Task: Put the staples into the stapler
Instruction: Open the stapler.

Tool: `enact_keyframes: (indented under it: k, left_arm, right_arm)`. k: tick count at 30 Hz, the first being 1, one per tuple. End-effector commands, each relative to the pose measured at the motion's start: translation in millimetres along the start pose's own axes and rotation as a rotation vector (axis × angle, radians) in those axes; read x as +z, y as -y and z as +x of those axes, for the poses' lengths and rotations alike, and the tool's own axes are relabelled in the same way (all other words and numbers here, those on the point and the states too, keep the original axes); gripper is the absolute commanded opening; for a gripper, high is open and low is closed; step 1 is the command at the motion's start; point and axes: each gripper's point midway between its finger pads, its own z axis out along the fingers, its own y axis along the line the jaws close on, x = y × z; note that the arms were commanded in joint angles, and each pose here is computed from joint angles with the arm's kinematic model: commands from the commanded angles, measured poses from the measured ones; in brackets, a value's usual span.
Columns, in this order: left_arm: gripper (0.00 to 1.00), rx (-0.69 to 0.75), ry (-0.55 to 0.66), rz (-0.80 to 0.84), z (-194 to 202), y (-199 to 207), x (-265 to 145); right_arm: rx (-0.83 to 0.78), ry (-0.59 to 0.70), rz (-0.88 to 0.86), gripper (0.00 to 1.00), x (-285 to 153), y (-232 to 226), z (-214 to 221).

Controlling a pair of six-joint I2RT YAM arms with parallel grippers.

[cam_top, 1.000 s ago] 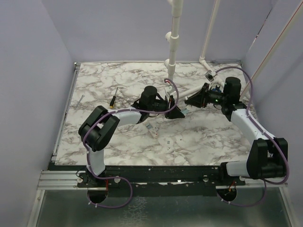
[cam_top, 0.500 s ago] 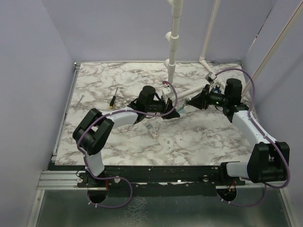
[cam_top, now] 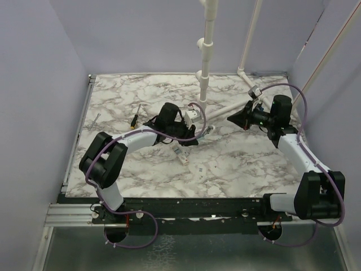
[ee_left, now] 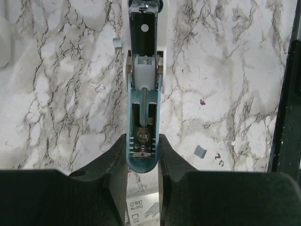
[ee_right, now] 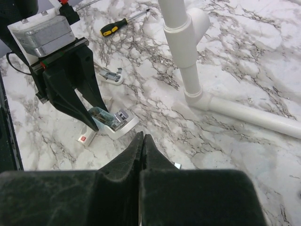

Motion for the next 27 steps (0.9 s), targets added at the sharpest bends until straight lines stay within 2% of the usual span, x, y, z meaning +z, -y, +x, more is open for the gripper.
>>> enact_keyframes:
  k: [1,3,7,15,21,27]
  left_arm:
    - [0.00,0.107,-0.100,-0.048,-1.3,-4.0,-16.1]
    - [0.00,0.151,-0.167,-0.079,0.7,-11.8,-21.8]
    - [0.00,0.235,-0.361,-0.131,15.2,-29.1,-38.8]
    - [0.00,0.386,-0.700,-0.163,32.8,-58.5,-66.9]
    - [0.01,0.512,-0.799,-0.159,28.8,-69.3,-63.7]
    - [0.03,0.579,-0.888,-0.113,34.1,-74.3,-48.4]
  right_arm:
    - [-0.054,-0.017,0.008,0.01,-2.3,2.7,9.0]
    - [-0.066,-0.035,0.005,0.02,-3.9,1.8,11.4]
    - [-0.081,-0.082,0.014,0.12,-8.2,1.8,16.8]
    - [-0.085,-0.151,0.046,0.18,-14.5,5.3,28.5]
    - [-0.079,-0.179,0.039,0.21,-18.0,2.9,34.6]
    - [-0.068,-0.189,0.032,0.22,-19.7,2.1,37.4]
